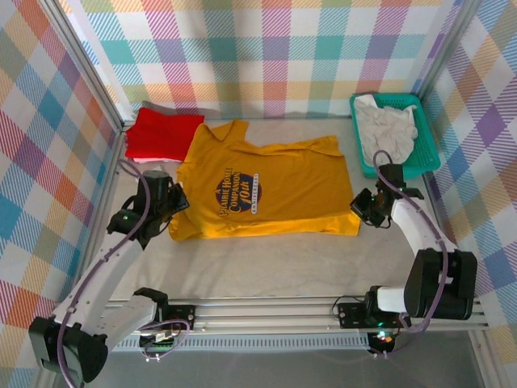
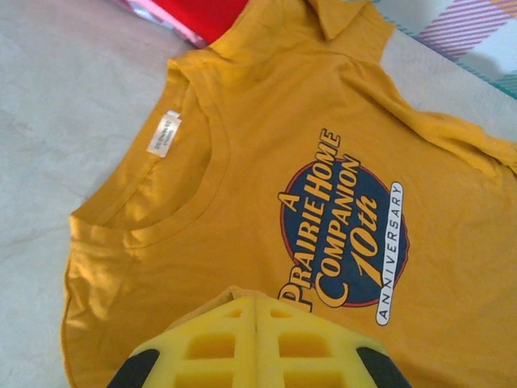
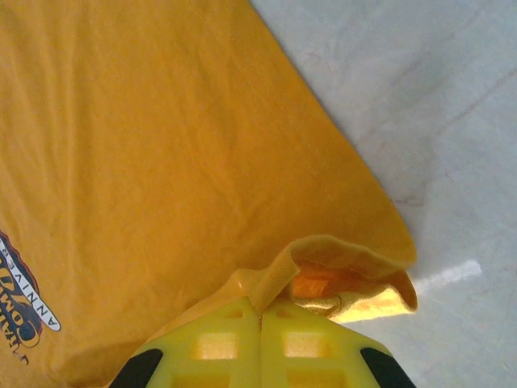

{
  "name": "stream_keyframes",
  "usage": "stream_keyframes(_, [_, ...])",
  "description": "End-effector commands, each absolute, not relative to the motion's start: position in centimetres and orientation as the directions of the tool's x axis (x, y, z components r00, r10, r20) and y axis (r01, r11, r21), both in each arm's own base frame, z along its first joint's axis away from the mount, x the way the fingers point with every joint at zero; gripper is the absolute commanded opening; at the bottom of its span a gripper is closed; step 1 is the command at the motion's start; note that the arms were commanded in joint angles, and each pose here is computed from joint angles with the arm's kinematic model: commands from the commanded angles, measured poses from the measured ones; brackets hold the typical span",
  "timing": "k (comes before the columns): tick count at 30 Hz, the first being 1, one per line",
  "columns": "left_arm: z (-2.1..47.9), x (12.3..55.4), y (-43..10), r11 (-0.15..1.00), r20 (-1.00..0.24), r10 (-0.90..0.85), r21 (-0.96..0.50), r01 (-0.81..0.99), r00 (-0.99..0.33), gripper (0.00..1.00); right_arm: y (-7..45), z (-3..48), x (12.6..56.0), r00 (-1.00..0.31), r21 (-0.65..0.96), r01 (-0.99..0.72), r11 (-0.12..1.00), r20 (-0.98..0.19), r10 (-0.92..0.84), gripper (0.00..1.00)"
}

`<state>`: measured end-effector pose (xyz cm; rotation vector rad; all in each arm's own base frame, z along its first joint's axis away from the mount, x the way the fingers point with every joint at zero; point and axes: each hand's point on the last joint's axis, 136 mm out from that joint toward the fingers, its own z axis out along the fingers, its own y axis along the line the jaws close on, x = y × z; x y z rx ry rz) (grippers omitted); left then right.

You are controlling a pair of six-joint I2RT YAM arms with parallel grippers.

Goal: Fold and stack the t-shirts

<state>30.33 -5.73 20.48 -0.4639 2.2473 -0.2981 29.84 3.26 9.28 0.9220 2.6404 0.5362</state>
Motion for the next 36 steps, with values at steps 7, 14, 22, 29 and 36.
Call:
stream_keyframes(7, [21.4,34.2,-5.8,0.937,-0.705,-0.341,-0.311,-0.162,-0.621,0.00,2.8,9.3,32.9,-0.766,0.402,0.501,0.766,-0.205,0.609,0.00])
stream_keyframes(14, [20.2,36.5,-6.0,0.948,-0.694,-0.307,-0.285,-0.144,-0.651,0.00,2.8,8.2,34.1,-0.768,0.395,0.510,0.764,-0.192,0.611,0.01])
stream_keyframes(22, [19.8,40.5,-7.0,0.964,-0.678,-0.244,-0.246,-0.099,-0.693,0.00,3.1,7.3,34.9,-0.776,0.391,0.506,0.769,-0.183,0.604,0.04])
stream_keyframes(29, [18.0,43.9,-7.7,0.972,-0.644,-0.211,-0.218,-0.088,-0.736,0.00,3.3,7.0,35.0,-0.781,0.391,0.501,0.772,-0.181,0.598,0.07])
stream_keyframes(36, [16.1,47.0,-7.8,0.983,-0.631,-0.169,-0.166,-0.081,-0.757,0.00,3.2,6.8,36.0,-0.772,0.392,0.506,0.768,-0.190,0.606,0.12])
